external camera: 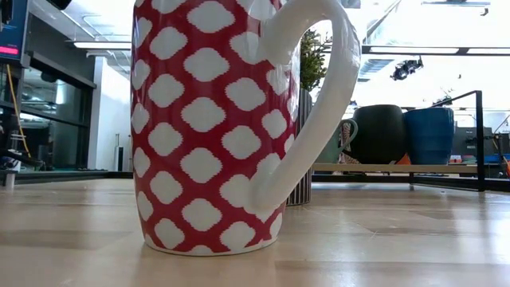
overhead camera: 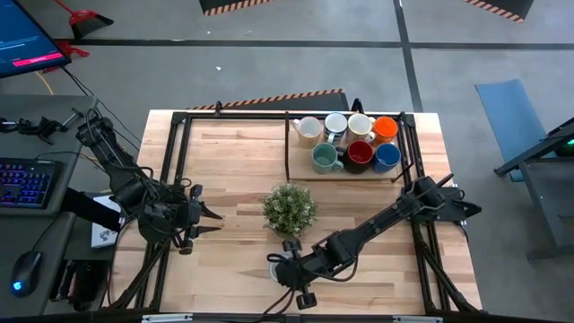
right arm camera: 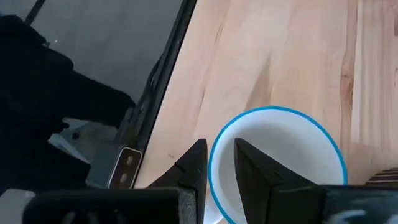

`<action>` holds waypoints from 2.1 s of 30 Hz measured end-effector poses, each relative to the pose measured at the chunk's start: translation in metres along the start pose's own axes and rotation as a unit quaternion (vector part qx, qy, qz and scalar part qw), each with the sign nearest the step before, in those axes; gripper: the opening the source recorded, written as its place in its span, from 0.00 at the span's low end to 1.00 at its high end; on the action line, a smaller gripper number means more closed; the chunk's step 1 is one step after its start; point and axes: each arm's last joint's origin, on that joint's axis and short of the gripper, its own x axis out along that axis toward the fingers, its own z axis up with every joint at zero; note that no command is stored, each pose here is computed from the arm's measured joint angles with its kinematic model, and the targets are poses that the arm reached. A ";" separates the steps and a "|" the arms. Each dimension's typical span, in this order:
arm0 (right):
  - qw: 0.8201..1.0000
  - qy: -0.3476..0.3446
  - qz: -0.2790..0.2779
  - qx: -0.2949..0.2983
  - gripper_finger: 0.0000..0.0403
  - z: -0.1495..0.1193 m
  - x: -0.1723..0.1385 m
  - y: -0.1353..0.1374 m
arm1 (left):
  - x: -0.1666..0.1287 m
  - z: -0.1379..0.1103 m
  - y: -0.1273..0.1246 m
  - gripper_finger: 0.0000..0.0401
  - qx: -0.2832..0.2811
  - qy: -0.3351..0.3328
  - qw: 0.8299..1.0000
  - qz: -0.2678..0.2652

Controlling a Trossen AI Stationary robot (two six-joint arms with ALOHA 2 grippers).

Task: Place coffee mugs
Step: Put the red patterned mug on the shelf

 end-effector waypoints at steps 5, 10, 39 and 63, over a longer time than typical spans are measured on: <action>1.000 0.020 -0.004 0.002 0.15 -0.005 0.004 -0.001 | 0.000 0.000 0.000 0.30 0.000 0.000 1.000 0.000; 0.999 0.044 -0.006 0.020 0.15 -0.012 0.014 -0.002 | 0.000 0.000 0.000 0.30 0.000 0.000 1.000 0.000; 0.990 -0.010 0.032 -0.134 0.15 0.036 -0.022 0.001 | 0.001 -0.001 0.000 0.30 0.002 0.003 1.000 0.000; 0.998 0.042 0.015 -0.038 0.46 0.035 -0.031 -0.006 | 0.001 -0.002 0.000 0.30 0.003 0.002 1.000 0.003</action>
